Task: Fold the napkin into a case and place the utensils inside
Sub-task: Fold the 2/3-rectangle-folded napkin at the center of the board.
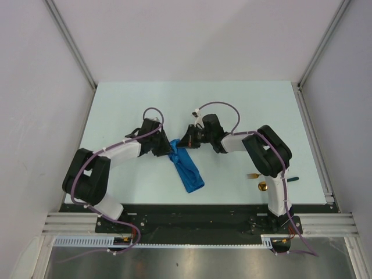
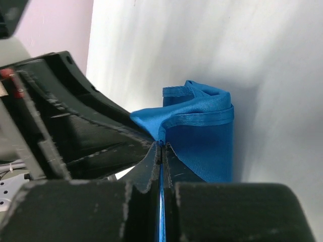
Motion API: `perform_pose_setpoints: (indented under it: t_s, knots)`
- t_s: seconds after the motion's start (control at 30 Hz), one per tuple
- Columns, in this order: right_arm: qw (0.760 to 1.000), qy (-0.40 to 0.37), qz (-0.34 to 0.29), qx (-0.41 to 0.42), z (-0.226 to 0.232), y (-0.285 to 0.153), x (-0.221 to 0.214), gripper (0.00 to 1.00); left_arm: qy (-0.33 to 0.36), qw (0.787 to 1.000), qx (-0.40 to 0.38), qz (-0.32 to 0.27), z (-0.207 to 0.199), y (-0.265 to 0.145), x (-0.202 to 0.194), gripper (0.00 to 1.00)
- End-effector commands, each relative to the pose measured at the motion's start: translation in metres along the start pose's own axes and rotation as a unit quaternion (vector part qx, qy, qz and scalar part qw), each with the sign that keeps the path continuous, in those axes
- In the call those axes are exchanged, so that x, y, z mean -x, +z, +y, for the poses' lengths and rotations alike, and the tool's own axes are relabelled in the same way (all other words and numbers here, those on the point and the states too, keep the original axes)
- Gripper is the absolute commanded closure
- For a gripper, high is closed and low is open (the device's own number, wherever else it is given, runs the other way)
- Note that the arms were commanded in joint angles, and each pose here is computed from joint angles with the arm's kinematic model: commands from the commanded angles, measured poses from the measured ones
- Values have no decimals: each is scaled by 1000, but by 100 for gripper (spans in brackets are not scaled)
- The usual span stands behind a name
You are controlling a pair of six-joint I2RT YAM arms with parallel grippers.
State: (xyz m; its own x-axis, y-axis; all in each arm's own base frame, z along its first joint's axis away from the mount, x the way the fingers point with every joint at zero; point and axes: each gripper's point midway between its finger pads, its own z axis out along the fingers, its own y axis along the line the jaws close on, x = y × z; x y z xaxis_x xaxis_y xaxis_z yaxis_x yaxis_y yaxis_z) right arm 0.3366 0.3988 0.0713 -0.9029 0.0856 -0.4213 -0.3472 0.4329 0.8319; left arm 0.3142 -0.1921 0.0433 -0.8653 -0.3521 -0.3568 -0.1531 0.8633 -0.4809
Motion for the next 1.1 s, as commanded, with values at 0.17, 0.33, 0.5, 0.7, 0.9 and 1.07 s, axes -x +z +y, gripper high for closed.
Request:
perform_pose_setpoints:
  t_s: [0.17,0.33,0.5,0.7,0.9,1.07]
  knots:
    - [999,-19,2,37,14,4,5,100,-34,996,-76,-35,-12,-31,23,49]
    - [999,-22,10,39,13,4,1,100,-36,995,-92,-27,-19,-30,30,45]
    - [998,-31,14,46,16,4,0,100,-49,994,-99,-4,-21,-14,31,48]
    - [998,-38,30,45,17,10,-10,100,-66,990,-121,3,-30,-9,32,53]
    - [997,-34,38,51,14,18,-15,99,-72,988,-133,-10,-33,-17,33,46]
    - [997,-32,43,63,17,23,-17,85,-75,990,-116,-15,-26,-18,32,36]
